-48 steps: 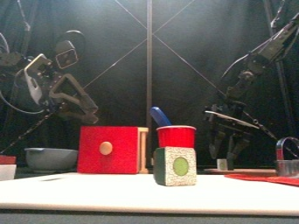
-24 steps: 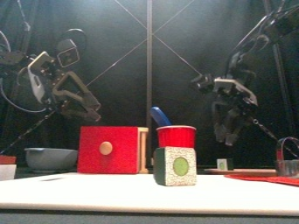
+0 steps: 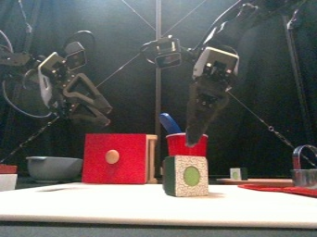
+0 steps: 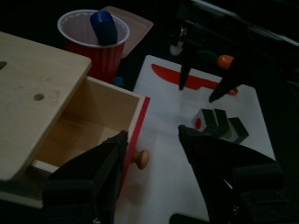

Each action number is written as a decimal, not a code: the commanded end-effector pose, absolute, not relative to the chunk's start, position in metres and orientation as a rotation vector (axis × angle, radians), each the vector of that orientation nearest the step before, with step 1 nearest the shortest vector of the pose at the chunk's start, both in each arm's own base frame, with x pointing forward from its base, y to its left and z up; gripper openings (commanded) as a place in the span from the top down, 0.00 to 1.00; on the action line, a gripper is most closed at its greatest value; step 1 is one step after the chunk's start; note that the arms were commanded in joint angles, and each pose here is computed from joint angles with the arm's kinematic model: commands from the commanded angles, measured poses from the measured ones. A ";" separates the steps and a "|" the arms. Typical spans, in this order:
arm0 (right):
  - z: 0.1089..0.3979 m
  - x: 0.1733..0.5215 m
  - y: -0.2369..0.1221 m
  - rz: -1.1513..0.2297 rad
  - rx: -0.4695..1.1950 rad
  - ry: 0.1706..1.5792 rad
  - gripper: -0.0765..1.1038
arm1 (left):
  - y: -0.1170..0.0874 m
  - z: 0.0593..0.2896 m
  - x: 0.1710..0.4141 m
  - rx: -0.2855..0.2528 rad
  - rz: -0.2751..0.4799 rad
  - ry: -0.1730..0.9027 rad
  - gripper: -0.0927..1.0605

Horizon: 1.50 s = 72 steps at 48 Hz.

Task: Place sushi on board then cut the sushi with the knife then place the pieces on the plate
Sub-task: Place the 4 sushi pieces on the plate

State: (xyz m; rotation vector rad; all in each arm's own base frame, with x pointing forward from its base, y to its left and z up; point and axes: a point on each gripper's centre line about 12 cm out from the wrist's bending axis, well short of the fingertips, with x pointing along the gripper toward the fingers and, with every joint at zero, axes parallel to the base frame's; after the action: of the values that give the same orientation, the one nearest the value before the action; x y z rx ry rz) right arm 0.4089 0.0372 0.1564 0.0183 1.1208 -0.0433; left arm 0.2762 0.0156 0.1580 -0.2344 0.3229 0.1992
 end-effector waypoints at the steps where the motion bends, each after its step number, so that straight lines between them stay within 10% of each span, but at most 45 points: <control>1: 0.174 0.418 0.042 0.003 0.037 1.074 0.19 | 0.017 0.162 0.279 -0.243 0.207 0.304 0.17; 56: 0.141 0.427 0.030 -0.002 -0.018 1.149 0.21 | 0.018 0.160 0.277 -0.268 0.227 0.315 0.17; 72: 0.136 0.426 0.023 -0.017 -0.004 1.172 0.45 | 0.018 0.158 0.276 -0.280 0.237 0.321 0.17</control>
State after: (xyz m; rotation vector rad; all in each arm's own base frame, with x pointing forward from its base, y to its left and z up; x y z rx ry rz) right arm 0.4238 0.0270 0.1273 -0.0098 1.1949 -0.0112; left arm 0.2727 0.0187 0.1533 -0.2790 0.3373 0.2397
